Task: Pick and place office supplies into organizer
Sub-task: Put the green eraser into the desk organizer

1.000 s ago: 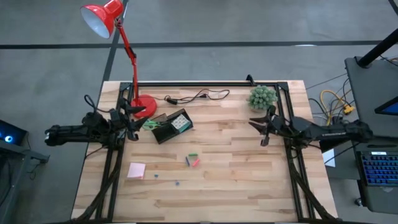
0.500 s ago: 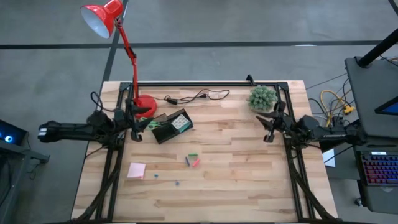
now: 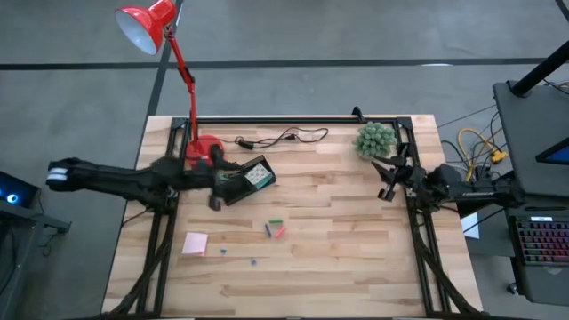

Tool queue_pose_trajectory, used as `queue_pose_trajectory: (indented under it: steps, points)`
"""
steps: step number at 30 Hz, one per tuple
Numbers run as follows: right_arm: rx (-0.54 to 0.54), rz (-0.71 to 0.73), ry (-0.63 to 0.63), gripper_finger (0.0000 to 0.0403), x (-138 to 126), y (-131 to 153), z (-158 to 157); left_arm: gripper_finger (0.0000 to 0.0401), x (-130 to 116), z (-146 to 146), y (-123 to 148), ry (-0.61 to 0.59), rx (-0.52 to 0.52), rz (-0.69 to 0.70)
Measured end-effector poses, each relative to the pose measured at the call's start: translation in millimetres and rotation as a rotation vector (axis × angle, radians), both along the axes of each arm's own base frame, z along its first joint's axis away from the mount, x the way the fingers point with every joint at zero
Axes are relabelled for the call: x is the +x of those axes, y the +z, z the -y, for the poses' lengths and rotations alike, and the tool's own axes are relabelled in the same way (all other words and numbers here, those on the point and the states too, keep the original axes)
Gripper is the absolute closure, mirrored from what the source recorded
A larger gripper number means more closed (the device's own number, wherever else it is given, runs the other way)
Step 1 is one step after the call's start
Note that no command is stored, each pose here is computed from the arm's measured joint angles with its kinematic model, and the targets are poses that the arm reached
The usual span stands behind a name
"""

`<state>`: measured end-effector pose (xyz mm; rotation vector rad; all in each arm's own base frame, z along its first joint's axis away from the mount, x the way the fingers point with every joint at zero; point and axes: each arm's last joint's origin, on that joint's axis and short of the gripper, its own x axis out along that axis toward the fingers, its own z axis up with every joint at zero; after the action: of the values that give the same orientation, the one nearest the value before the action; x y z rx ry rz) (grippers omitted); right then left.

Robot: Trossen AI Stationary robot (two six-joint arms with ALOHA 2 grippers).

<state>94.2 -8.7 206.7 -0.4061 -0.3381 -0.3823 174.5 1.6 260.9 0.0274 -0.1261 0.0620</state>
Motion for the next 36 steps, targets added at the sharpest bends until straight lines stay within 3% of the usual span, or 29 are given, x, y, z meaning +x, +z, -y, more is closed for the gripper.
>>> queue_pose_trajectory:
  steps: [8,18,23,32,36]
  points:
    - [-0.106,0.160,-0.060,0.0344,-9.4,16.6,0.0,0.0205,47.4,0.2,4.4,-0.004,-0.008,-0.351]
    - [-0.101,0.168,-0.058,0.0346,-9.6,17.1,0.0,0.0205,86.6,4.6,5.7,-0.056,-0.139,-0.626]
    - [-0.101,0.166,-0.058,0.0344,-9.5,16.9,0.0,0.0205,101.6,11.7,-2.2,-0.088,-0.141,-0.763]
    - [-0.106,0.162,-0.062,0.0348,-9.5,16.8,0.0,0.0205,131.3,26.5,-18.2,-0.129,-0.130,-0.859]
    - [-0.106,0.162,-0.062,0.0349,-9.5,16.8,0.0,0.0205,141.0,33.1,-27.3,-0.162,-0.198,-0.897]
